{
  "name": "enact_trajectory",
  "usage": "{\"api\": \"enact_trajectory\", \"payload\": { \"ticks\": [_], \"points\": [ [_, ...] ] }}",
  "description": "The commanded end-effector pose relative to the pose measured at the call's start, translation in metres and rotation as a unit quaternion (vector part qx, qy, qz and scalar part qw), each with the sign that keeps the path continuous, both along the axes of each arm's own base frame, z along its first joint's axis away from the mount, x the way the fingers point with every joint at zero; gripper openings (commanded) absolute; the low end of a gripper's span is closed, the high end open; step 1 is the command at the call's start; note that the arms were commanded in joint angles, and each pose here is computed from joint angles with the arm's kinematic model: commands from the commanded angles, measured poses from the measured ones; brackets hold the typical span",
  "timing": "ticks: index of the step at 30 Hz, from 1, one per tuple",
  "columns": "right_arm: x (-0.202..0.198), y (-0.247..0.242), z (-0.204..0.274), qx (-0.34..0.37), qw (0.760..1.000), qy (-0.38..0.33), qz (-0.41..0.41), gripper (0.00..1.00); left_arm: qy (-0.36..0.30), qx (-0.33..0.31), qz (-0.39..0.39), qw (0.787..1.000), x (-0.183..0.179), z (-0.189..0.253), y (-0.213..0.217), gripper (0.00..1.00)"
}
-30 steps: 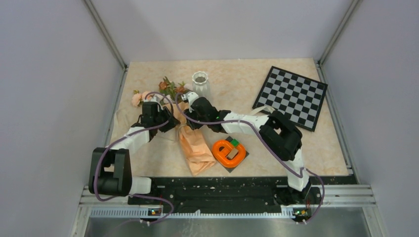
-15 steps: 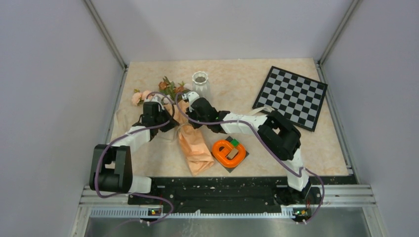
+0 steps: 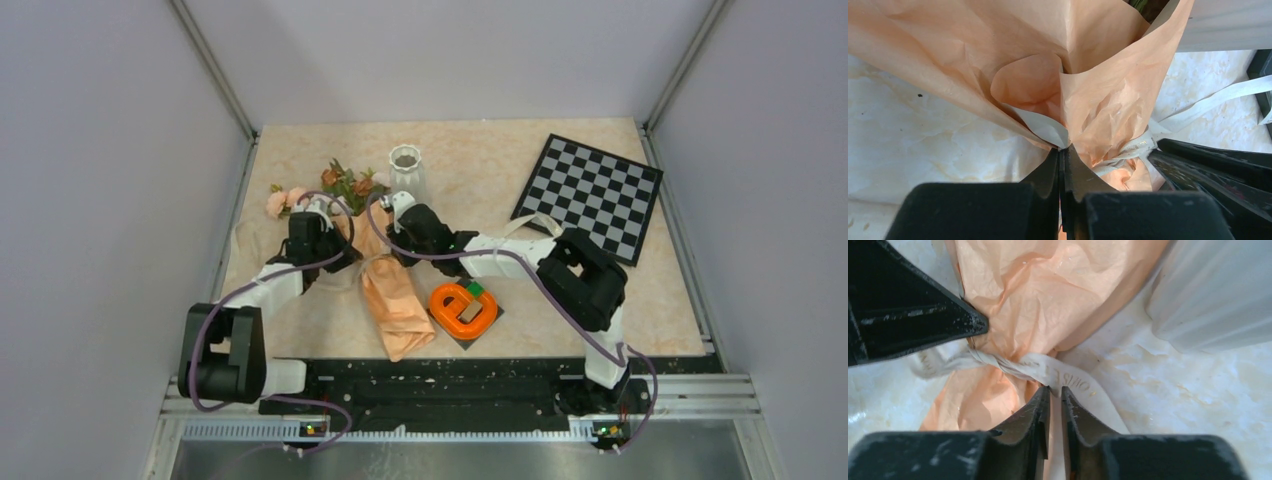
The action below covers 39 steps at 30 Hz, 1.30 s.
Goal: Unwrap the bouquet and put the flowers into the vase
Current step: Untie the ribbon from the wrapping paper.
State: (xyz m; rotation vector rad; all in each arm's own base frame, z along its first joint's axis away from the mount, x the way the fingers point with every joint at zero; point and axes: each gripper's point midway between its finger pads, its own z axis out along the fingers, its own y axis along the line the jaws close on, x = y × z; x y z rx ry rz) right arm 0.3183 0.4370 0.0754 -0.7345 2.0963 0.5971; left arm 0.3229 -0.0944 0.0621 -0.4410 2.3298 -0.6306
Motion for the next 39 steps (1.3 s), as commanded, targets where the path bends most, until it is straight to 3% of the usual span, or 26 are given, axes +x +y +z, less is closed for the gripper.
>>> {"api": "enact_trajectory", "payload": {
  "ticks": [1,5,11,21,39],
  "points": [
    [0.002,-0.002,0.06,0.051,0.998,-0.043,0.011,0.22,0.003,0.014,-0.01,1.0,-0.011,-0.002,0.003,0.0],
    [-0.011,0.004,0.07,0.067,0.995,-0.043,0.053,0.31,0.001,0.015,-0.015,1.0,-0.013,0.002,0.002,0.0],
    [-0.032,0.024,0.07,0.07,0.991,-0.039,0.105,0.35,0.005,0.015,-0.016,1.0,-0.016,0.003,0.002,0.0],
    [-0.022,0.037,0.041,0.052,0.996,0.005,0.074,0.35,0.005,0.013,-0.018,1.0,-0.018,0.004,0.001,0.0],
    [-0.034,0.039,0.04,0.091,0.993,0.063,0.051,0.34,0.008,0.011,-0.016,1.0,-0.017,0.004,0.001,0.0]
  ]
}}
